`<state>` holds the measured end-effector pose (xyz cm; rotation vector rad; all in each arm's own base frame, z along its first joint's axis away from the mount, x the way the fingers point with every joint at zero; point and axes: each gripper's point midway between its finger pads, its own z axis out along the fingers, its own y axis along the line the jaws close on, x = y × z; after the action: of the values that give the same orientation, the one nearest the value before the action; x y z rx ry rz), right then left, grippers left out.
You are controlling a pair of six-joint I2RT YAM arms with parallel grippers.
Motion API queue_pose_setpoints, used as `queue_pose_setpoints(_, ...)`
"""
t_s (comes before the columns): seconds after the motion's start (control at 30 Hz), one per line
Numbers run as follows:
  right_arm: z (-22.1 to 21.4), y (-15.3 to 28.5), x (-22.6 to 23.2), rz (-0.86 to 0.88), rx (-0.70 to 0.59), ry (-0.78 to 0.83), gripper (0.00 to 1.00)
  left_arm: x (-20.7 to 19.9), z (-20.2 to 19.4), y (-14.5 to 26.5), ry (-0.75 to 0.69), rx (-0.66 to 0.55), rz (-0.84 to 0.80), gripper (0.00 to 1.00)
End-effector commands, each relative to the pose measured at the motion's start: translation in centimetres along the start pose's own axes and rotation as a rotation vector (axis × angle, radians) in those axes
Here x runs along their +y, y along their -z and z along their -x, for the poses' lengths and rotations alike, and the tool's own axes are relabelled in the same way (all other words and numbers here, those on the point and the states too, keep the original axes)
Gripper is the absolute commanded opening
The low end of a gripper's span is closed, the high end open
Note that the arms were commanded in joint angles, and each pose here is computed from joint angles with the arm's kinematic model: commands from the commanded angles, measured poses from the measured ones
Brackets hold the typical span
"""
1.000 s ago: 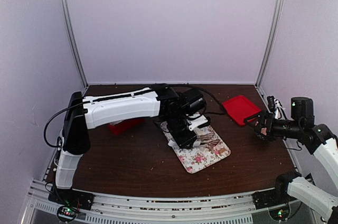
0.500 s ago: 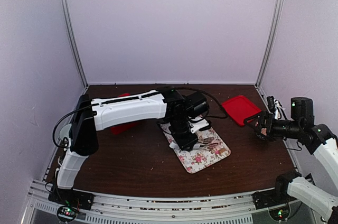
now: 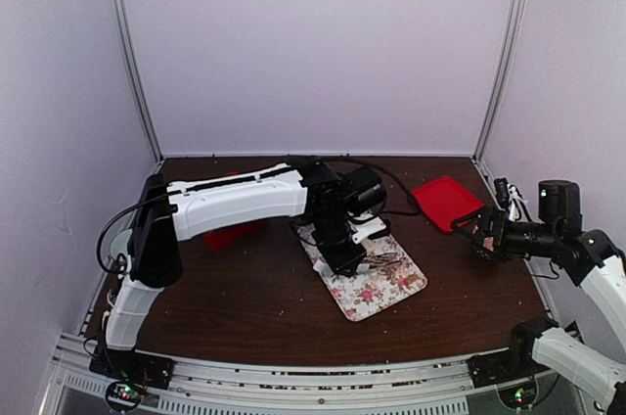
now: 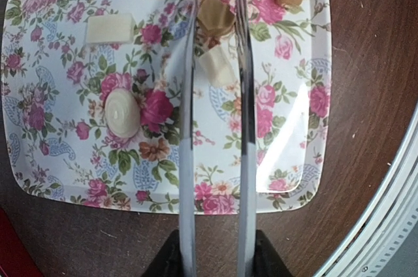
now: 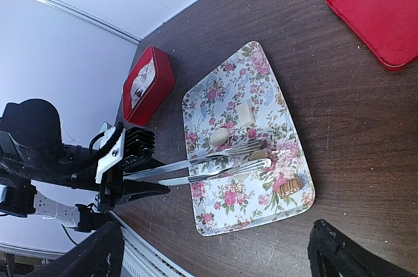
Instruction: Pack the chocolate
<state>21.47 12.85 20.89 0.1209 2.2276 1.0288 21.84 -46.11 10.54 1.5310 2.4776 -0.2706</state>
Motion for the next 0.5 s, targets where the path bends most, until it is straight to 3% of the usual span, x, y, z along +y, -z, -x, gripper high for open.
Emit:
queue_pose_setpoints(0.0, 0.3, 0.0, -0.1, -0.002, -0.016, 0.006, 1.0, 1.4, 1.4, 3.8, 0.031, -0.092, 0.004, 0.24)
queue_pose_setpoints(0.47, 0.6, -0.3, 0.0, 0.006, -0.018, 0.004, 1.0, 6.1, -0.3, 9.3, 0.202, -0.245, -0.058, 0.23)
